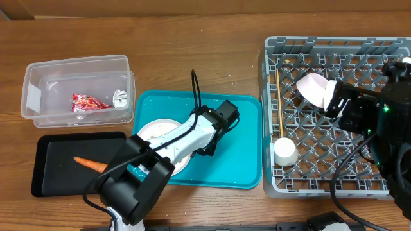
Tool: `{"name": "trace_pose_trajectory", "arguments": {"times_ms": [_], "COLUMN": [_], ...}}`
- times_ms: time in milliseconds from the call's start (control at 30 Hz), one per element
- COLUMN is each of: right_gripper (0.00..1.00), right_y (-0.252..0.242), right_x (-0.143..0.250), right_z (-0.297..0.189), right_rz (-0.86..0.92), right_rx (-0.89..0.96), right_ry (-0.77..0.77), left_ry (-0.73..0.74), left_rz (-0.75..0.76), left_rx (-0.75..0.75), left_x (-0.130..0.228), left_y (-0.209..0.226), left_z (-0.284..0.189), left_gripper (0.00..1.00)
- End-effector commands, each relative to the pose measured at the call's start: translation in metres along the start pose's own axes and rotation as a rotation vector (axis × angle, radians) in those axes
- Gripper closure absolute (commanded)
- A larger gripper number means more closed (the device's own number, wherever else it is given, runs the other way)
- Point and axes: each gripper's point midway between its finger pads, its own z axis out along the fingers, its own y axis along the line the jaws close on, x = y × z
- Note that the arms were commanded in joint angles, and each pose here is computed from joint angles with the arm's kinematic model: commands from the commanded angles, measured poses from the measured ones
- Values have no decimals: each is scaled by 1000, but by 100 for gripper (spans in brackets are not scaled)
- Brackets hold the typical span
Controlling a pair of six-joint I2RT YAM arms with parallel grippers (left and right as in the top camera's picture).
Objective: Sort waste into correct bins and load items into the dishwasher
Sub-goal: 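Grasp the plate rim with left gripper and lift it over the black tray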
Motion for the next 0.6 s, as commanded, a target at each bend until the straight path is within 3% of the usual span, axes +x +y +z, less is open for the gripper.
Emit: {"name": "trace_pose_trajectory", "arguments": {"times_ms": [0, 100, 433, 567], "right_gripper": [0, 0, 0, 0], "right_y": [-2, -2, -2, -2], "right_x": [-3, -3, -3, -3], "right_z": [-3, -3, -3, -3], "right_rz": [11, 11, 11, 11], "right_rx": [6, 6, 6, 6], "right_ry": [-16, -15, -16, -15], "left_ry": [-3, -13, 4, 3], "left_rz": [13, 13, 39, 53], "left_rx": [-22, -41, -46, -46], "left_x": [-3, -5, -4, -3], "left_y": [1, 3, -1, -3], "left_z": [4, 6, 17, 16], "left_gripper": [72, 72, 96, 96]}}
